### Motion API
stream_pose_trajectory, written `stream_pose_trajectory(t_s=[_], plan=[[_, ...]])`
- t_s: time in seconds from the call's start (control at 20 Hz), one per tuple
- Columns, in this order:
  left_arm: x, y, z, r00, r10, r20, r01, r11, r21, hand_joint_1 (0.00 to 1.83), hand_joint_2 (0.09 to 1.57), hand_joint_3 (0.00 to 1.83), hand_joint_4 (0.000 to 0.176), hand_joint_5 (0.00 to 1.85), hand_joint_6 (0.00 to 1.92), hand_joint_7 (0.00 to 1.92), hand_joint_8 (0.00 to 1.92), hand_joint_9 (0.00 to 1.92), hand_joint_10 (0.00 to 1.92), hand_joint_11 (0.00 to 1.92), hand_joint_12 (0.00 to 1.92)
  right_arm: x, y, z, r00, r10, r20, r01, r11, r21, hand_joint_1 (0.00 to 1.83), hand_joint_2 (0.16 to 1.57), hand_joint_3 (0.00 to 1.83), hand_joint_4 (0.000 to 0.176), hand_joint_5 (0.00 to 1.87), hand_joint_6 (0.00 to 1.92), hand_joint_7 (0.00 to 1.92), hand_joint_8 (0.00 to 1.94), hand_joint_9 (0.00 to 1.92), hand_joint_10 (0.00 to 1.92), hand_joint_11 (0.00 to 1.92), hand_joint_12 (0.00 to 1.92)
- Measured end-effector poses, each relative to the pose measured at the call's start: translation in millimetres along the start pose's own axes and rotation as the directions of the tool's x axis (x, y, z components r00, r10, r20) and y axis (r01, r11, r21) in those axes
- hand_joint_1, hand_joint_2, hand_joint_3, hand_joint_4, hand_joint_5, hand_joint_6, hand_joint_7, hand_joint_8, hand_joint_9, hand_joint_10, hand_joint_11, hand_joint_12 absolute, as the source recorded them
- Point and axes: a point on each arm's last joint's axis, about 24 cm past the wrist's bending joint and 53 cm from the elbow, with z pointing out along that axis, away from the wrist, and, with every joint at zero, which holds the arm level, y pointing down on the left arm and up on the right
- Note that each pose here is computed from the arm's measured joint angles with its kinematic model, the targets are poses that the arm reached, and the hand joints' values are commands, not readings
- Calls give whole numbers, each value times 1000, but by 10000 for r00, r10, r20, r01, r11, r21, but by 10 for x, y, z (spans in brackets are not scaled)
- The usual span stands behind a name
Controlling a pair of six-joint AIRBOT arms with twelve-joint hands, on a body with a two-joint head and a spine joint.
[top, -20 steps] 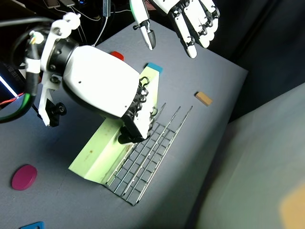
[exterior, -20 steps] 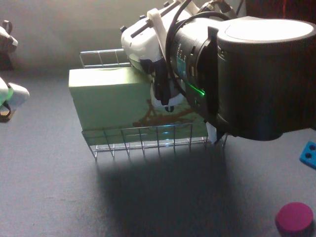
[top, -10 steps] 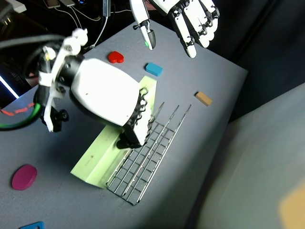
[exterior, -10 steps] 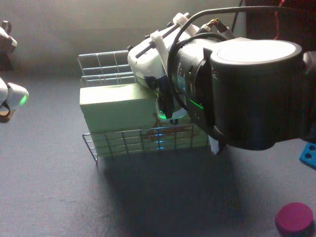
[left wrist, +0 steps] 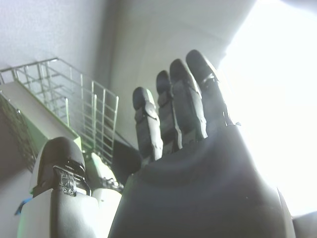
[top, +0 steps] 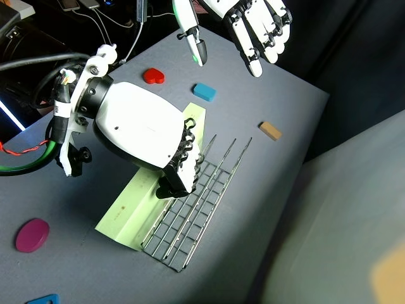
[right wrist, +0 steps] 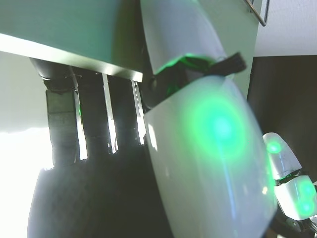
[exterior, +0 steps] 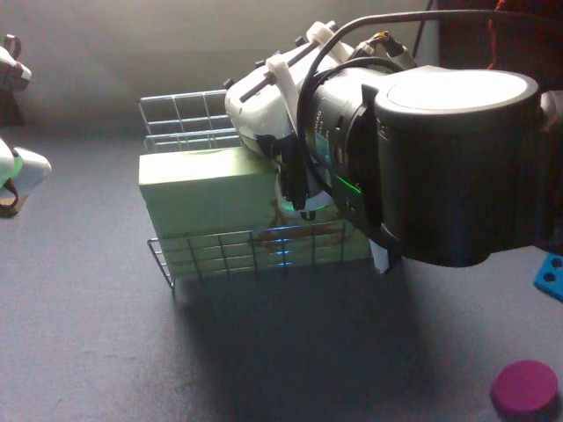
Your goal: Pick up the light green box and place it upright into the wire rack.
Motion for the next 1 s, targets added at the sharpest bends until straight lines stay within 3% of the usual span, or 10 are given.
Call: stream_pose_trajectory(t_s=[0.05,0.1,0.15,0.2,0.25,0.35,0.55,0.65,0.75,1.0], plan=[[-1,0,0,10000,2,3,-2,10000,-1,346,1158,0,86,364,0,276,1,257,1,15,702,2,0,0,10000,11,-9,-11,10000,2,1095,1220,0,0,783,1282,688,866,543,991,515,1532],[-1,-1,0,10000,2,4,-2,10000,3,346,1158,0,86,365,1,276,1,256,1,17,703,4,-1,0,10000,15,-15,-15,10000,3,1047,1235,0,0,752,1325,702,591,521,863,463,1498],[0,-2,-1,10000,1,0,-1,10000,7,346,1158,0,85,366,1,276,1,257,1,15,703,4,1,-1,10000,12,-13,-12,10000,-1,967,1190,0,0,597,693,716,368,508,697,410,1456],[0,-2,-1,10000,1,0,-1,10000,7,343,1159,1,85,367,1,276,1,258,1,12,702,-5,0,0,10000,-24,27,24,10000,-5,913,1165,0,0,574,310,693,189,495,493,304,1382],[0,-1,-1,10000,4,3,-4,10000,3,342,1159,1,86,368,1,276,1,258,1,11,703,-9,4,-3,10000,-44,50,44,10000,-17,880,1150,0,0,562,121,652,76,486,308,213,1305],[1,-1,-1,10000,1,-1,-1,10000,0,342,1159,0,86,368,1,276,0,258,1,11,704,-20,30,-19,9998,-132,123,134,9999,-107,814,1109,0,0,472,7,487,3,403,67,59,1180],[2,3,-1,10000,-1,-7,1,10000,-15,342,1159,0,86,368,1,274,0,259,1,14,707,-110,14,-109,9994,36,357,-27,9997,-258,740,1047,0,0,353,1,390,0,311,1,0,1037],[10,1,-1,10000,-30,-41,30,10000,-8,343,1159,0,86,369,1,276,1,259,1,23,710,-351,13,-245,9964,251,809,-214,9987,-463,724,1015,0,0,353,0,379,0,300,0,0,1017],[14,-2,-2,9994,-332,-74,332,9994,3,347,1158,0,86,373,2,276,0,259,1,5,703,-628,-16,-417,9896,366,1389,-265,9969,-735,721,998,0,0,340,0,365,0,302,1,0,1035],[-27,-56,-37,9992,-407,41,407,9991,88,349,1157,0,86,373,1,276,0,259,0,18,710,-889,-360,-766,9790,885,1836,-713,9926,-984,701,999,0,0,344,3,357,1,292,0,0,1048]])
